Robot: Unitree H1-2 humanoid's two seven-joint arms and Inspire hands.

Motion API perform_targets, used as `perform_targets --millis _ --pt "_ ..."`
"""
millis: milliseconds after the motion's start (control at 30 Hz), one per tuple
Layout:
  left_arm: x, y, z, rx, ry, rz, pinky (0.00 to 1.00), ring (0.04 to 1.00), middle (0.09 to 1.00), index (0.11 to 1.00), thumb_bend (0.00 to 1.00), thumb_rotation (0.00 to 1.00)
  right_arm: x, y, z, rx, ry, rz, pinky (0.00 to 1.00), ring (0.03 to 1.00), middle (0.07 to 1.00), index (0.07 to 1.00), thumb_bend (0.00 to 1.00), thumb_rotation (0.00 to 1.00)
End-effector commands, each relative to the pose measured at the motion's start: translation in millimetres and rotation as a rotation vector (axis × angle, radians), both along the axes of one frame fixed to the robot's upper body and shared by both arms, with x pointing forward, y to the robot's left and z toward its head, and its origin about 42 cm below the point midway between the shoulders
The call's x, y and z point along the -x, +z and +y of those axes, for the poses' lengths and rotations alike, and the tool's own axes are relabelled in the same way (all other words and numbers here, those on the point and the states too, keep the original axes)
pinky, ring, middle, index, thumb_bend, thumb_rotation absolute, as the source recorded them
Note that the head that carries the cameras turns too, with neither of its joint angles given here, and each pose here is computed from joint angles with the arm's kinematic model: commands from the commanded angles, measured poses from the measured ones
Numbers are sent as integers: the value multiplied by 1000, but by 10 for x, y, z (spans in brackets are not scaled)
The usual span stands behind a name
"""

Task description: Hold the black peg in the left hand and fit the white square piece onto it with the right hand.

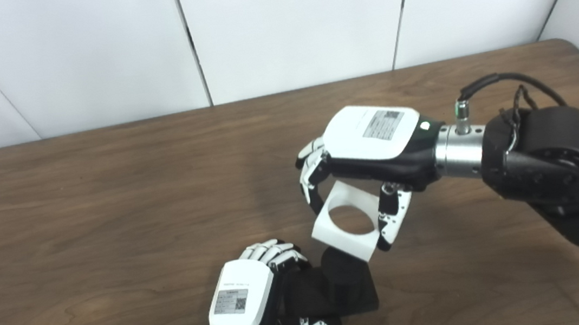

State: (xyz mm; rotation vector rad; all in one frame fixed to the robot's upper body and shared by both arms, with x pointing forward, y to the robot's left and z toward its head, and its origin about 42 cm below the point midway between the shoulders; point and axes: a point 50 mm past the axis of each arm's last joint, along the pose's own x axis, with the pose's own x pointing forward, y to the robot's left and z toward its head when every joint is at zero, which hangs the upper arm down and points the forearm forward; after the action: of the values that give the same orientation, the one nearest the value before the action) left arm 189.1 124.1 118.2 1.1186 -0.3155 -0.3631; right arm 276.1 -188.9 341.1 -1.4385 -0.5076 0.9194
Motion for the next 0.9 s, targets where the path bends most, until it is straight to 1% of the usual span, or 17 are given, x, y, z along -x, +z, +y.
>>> perform_targets --millis 0,333,600,867 --pt "-2 -69 -20 -58 -4 24 805 811 752 486 515 54 11 98 -5 -7 13 -58 768 846 725 481 524 129" --pt "-9 -56 -39 -55 -4 19 808 810 749 486 515 54 53 -13 14 4 29 -18 776 852 719 481 524 129" --pt "-18 -47 -56 -57 -3 13 801 806 746 485 516 54 72 -79 35 11 43 0 795 860 730 481 523 127" --pt "-21 -36 -64 -52 -6 19 809 811 750 486 515 53 81 -161 57 11 46 16 788 862 726 481 524 128"
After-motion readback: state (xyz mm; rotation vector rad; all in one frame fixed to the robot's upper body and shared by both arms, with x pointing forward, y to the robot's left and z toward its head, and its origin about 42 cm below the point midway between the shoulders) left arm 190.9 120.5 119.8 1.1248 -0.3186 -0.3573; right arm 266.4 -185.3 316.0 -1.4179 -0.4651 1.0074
